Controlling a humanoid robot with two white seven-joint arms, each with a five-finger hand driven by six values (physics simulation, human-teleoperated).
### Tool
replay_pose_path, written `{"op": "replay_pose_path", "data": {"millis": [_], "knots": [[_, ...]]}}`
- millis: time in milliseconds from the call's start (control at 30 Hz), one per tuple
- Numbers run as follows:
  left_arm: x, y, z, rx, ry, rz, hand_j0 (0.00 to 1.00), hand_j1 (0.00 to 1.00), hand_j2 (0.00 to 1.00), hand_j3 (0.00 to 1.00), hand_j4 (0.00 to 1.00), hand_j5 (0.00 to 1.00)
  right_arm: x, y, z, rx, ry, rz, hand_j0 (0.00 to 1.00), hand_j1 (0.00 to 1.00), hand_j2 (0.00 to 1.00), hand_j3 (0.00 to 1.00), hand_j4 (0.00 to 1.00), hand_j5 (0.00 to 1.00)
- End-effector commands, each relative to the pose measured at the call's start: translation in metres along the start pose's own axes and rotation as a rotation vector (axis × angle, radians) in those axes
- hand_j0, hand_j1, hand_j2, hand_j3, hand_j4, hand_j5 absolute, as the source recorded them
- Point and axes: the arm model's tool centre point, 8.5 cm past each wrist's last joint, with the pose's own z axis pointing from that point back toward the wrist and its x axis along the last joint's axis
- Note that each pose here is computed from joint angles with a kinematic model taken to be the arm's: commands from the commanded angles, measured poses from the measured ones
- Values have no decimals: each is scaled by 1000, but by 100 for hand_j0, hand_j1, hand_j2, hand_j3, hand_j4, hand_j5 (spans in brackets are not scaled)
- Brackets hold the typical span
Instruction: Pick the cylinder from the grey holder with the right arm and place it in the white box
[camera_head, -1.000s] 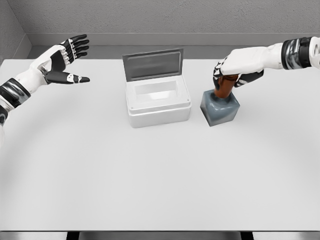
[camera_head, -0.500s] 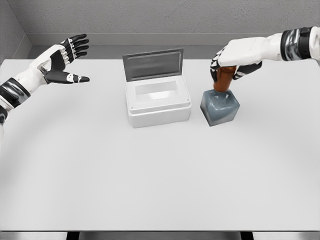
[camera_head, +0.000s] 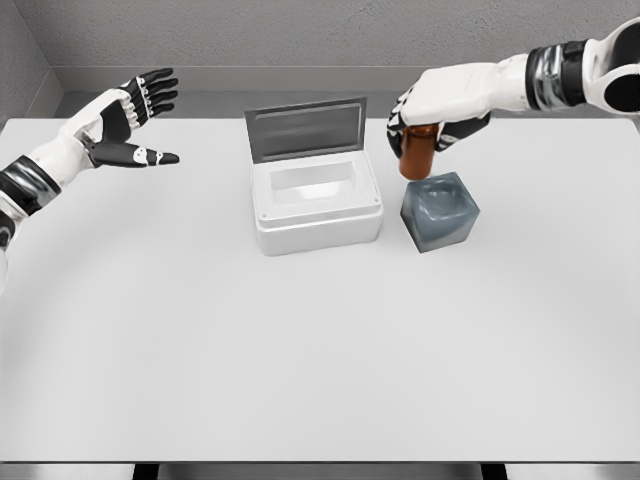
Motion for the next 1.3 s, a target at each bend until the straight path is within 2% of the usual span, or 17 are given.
{"op": "replay_pose_path", "data": {"millis": [0, 500, 767, 1267], "knots": [[1, 0, 0, 1, -4, 4, 100, 100, 100, 100, 100, 100, 3, -4, -7, -9, -14, -1, 50, 50, 50, 50, 50, 50], [1, 1, 0, 2, -5, 2, 100, 100, 100, 100, 100, 100, 7, -23, -37, -24, -42, -3, 49, 49, 49, 49, 49, 49], [1, 1, 0, 2, -5, 2, 100, 100, 100, 100, 100, 100, 17, -33, -50, -34, -74, 14, 49, 49, 49, 49, 49, 49], [2, 2, 1, 3, -7, 0, 100, 100, 100, 100, 100, 100, 6, -37, -70, -20, -44, -15, 50, 50, 50, 50, 50, 50]]}}
